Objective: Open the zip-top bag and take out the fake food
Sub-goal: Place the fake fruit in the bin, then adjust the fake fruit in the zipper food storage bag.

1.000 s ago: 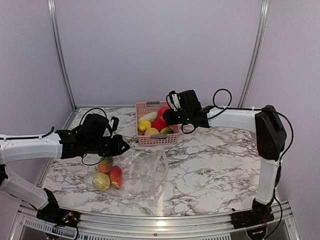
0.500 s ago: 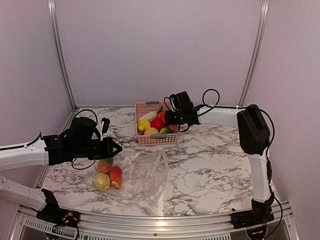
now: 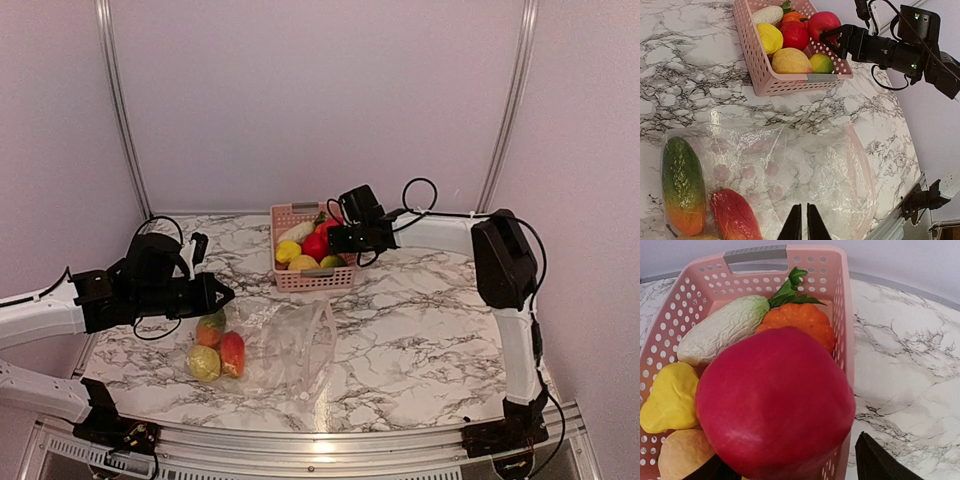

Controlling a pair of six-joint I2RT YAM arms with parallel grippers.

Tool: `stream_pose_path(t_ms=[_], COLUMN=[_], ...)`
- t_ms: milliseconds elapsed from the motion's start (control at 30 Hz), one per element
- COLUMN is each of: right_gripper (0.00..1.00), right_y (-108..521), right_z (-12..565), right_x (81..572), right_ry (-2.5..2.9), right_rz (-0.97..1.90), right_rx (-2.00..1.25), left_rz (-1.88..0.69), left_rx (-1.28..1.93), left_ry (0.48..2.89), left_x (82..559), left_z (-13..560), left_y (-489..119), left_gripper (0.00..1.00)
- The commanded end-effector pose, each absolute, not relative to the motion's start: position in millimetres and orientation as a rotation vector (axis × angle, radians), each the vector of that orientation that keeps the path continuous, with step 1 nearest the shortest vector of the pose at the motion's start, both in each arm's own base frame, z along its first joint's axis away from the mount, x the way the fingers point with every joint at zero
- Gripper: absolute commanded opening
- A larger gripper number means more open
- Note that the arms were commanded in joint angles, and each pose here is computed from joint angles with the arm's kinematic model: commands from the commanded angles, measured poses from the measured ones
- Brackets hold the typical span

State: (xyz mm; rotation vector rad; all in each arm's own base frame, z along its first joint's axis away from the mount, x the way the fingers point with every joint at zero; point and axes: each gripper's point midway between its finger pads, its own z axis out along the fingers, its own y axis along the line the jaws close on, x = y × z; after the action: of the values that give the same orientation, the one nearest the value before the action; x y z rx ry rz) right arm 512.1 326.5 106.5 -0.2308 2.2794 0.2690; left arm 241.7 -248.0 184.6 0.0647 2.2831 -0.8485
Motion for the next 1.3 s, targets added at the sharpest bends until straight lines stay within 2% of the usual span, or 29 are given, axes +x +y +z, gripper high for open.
stream_pose_path(t_ms=[0,233,500,933,1133,1267], right_gripper=[0.78,0.92,0.97,0.99,0.99,0.93], right_y=[320,330,324,328,342,351], right_z=[125,150,188,235,244,239], right_x=[502,489,479,445,409,380], right_ry=[2.296,2.255,2.198,2.140,2.123,2.125], right_rz=[0.247,0.282,0.299,0.341,0.374,0.406], right_rx=[-0.252,-0.300,-0.322,-0.420,-0.500,-0.559], left_rz=[-0.774,-0.741,-0.692,-0.672,-0.673,-0.661], left_rx=[0.052,0.011,-0.042,-0.118,-0.107,-0.100], left_ry=[2.294,2.280,2.295,2.317,2.336,2.353], left_x=[245,252,258,260,259,258], left_z=[182,186,184,171,162,153], left_y=[-238,-232,-220,-210,-212,-211], left_gripper=[0.06,0.06,0.07,0.07,0.07,0.07])
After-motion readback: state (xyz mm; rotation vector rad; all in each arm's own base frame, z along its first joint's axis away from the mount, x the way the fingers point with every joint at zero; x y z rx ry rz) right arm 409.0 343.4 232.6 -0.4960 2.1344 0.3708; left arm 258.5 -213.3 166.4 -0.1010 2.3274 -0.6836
